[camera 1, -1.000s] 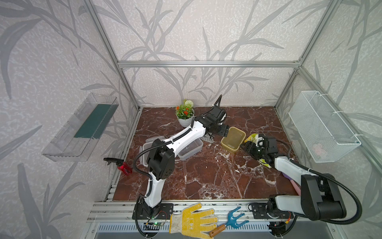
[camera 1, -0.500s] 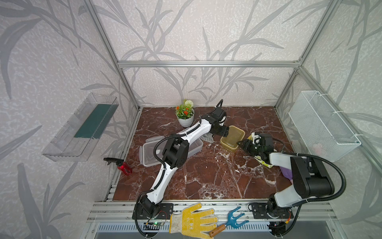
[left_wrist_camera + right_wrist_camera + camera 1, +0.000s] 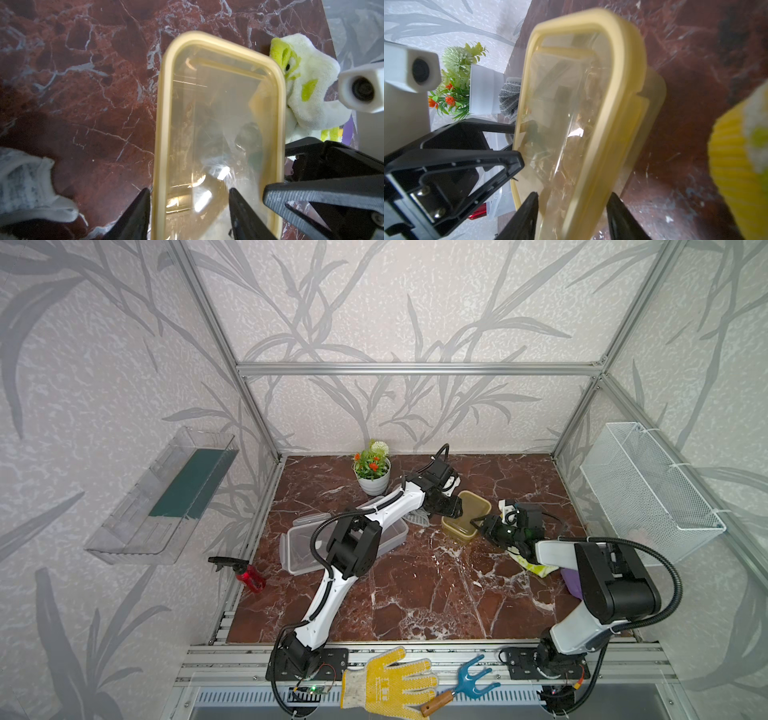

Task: Wipe the insides of the lunch boxes
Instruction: Adjust the lunch box at the center of the board.

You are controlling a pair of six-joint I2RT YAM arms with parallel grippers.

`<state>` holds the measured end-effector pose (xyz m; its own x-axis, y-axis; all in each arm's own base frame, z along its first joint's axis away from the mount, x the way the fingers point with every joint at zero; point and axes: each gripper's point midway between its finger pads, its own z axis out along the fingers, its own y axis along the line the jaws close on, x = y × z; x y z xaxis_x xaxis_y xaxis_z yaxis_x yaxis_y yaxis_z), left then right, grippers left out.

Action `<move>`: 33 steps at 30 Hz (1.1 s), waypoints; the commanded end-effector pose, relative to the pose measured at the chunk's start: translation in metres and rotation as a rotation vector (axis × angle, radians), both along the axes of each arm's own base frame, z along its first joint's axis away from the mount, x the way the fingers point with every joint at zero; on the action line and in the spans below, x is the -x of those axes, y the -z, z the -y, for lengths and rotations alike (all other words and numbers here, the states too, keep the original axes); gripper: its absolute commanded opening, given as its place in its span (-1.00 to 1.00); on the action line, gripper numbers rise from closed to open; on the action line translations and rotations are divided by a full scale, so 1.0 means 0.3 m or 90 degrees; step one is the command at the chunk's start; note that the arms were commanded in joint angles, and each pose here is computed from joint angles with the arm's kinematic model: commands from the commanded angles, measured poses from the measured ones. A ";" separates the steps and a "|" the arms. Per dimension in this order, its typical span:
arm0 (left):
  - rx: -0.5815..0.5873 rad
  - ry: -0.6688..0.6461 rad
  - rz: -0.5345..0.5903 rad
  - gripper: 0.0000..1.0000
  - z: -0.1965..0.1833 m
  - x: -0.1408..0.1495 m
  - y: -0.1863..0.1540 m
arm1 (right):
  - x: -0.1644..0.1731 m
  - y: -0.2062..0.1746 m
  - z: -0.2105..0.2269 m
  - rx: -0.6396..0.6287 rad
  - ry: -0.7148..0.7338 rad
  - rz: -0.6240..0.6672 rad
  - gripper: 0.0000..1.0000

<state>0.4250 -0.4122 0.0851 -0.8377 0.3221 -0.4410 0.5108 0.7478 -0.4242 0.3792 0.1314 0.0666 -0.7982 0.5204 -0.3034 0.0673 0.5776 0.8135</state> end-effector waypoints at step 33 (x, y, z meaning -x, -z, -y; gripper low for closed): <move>-0.075 -0.028 0.018 0.13 -0.175 0.130 -0.116 | 0.179 0.020 -0.012 0.083 -0.011 -0.023 0.27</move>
